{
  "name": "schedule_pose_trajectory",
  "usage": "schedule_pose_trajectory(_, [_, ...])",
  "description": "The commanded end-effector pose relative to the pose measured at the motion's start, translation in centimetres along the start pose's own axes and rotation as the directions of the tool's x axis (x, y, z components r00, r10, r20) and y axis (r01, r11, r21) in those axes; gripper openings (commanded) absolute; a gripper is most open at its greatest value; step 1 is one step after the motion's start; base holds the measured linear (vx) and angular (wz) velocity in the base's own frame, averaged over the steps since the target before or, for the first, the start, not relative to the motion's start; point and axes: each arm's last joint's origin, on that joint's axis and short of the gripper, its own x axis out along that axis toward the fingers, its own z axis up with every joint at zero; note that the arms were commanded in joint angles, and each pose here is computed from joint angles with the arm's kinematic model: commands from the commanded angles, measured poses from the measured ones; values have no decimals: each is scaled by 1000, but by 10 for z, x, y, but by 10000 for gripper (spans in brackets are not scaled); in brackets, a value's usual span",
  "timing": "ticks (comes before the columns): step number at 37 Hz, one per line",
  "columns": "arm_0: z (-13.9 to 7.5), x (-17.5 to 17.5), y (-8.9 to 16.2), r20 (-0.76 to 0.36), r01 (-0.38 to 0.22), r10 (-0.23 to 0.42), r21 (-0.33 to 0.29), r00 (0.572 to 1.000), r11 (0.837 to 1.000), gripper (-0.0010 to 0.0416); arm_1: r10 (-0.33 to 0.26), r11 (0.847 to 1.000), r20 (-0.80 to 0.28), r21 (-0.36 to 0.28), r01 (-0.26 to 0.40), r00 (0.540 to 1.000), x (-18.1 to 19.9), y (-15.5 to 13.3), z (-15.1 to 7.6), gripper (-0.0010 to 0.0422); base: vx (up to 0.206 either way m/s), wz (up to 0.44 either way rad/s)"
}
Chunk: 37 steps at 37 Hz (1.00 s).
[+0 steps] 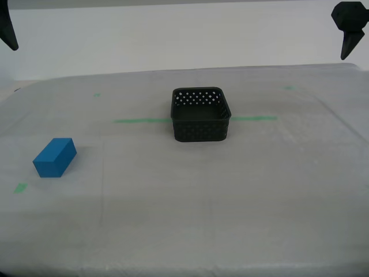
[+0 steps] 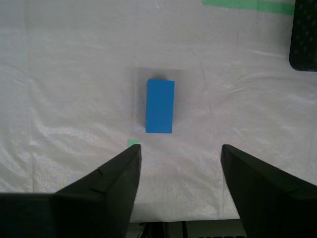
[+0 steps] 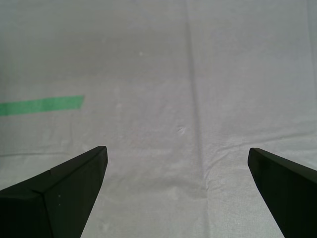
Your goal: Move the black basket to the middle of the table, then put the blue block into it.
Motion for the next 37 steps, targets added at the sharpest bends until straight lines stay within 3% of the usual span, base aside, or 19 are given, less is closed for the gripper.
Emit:
schedule_pose_trajectory(1, [0, 0, 0, 2, -1, 1, -3, 1000, 1000, 399, -5, 1000, -2, 4, 5, 1000, 0, 0, 0, 284, 0, 0])
schedule_pose_trajectory(10, [0, 0, 0, 2, -1, 1, -3, 1000, 1000, 399, -4, 1000, -9, 4, 4, 1000, 0, 0, -1, 405, 0, 0])
schedule_pose_trajectory(19, [0, 0, 0, 3, -1, 1, -3, 1000, 1000, 398, 1, 999, -1, -33, -1, 1000, 0, 0, 0, 366, 0, 0])
schedule_pose_trajectory(28, [0, 0, 0, 3, -1, 1, -3, 1000, 1000, 398, 24, 1000, -11, -3, -24, 1000, 1, 1, -2, 403, 0, 0])
schedule_pose_trajectory(37, [0, 0, 0, 3, -1, 1, -3, 1000, 1000, 398, 29, 997, -11, 68, -29, 1000, 2, 0, -2, 403, 0, 0])
